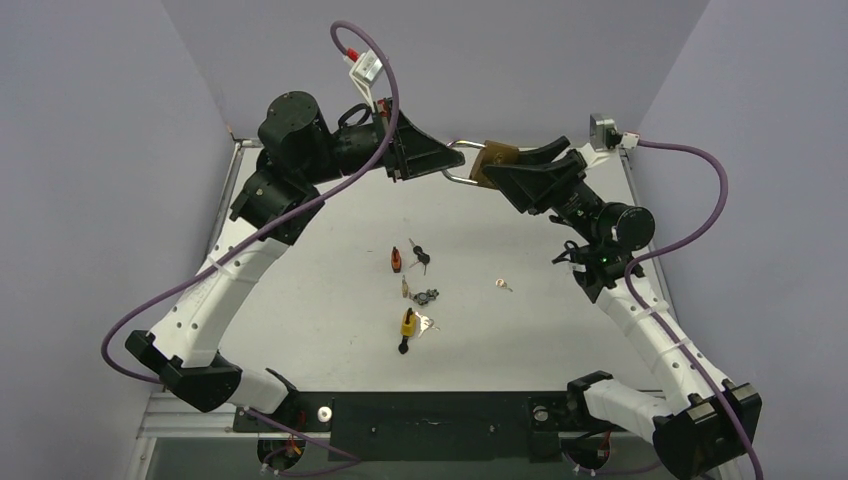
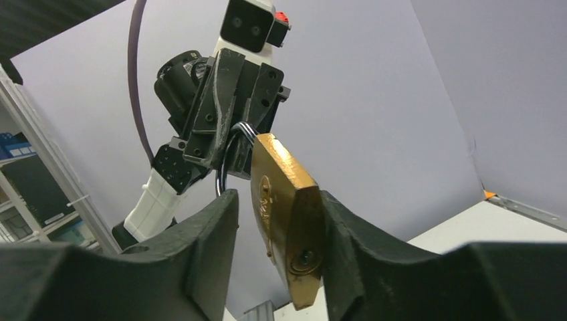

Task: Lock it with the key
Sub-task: Lock the lock.

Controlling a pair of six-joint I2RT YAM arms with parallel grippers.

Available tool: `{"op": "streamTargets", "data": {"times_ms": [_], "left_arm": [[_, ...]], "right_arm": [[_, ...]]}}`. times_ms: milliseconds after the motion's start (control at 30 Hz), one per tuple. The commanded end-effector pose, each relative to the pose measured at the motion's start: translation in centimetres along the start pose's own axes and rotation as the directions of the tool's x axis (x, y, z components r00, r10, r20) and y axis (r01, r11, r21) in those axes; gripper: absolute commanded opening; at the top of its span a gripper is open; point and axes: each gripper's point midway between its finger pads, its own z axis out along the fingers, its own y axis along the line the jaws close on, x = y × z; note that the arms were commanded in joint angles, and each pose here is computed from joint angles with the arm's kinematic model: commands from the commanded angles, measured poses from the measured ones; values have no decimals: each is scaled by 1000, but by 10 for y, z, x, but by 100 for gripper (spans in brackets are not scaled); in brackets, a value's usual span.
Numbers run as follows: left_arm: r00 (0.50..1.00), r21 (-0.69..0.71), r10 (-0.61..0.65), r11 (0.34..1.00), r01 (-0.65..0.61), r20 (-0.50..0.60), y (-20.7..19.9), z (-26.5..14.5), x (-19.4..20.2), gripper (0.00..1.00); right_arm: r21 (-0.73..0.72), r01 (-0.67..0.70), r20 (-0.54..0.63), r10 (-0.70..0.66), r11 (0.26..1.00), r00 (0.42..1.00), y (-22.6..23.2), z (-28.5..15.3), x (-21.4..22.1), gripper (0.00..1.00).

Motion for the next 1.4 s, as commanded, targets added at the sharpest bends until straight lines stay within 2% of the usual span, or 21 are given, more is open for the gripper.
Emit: {"op": "streamTargets", "data": {"times_ms": [0,33,67,133,400,600,733,1033,1233,1367], "left_arm": [[983,123,128,982,-144,131,-53,-20,-28,0],[983,122,129,982,-145,130,-52,-21,-28,0],[984,122,130,982,-145,125,-50,-20,-26,0],[983,118,138,981,-152,117,-47,-20,-24,0],[976,80,209,974,-213,56,-29,-22,-8,0],[968,-6,252,968,-252,18,-4,-23,1,0],[963,-34,271,962,-270,10,6,-22,6,0],[951,-61,305,949,-308,-49,12,-11,30,0],[954,-34,287,956,-290,-86,8,-1,47,0],[955,-24,270,961,-275,-118,10,5,58,0]], "right_arm": [[-138,33,39,-28,990,999,40,-2,-15,29],[-140,35,40,-30,990,999,43,-1,-17,22],[-129,30,36,-26,991,999,42,-1,-17,10],[-121,28,33,-24,992,999,46,-2,-19,0],[-124,-24,-19,22,992,1000,57,-3,-17,0],[-163,-102,-67,92,981,994,70,-2,-15,0],[-135,-136,-102,122,982,987,68,2,-9,0],[-58,-99,-147,89,993,985,57,12,3,0],[13,-63,-182,64,998,981,46,20,17,0],[4,-67,-191,66,998,979,48,25,20,0]]}}
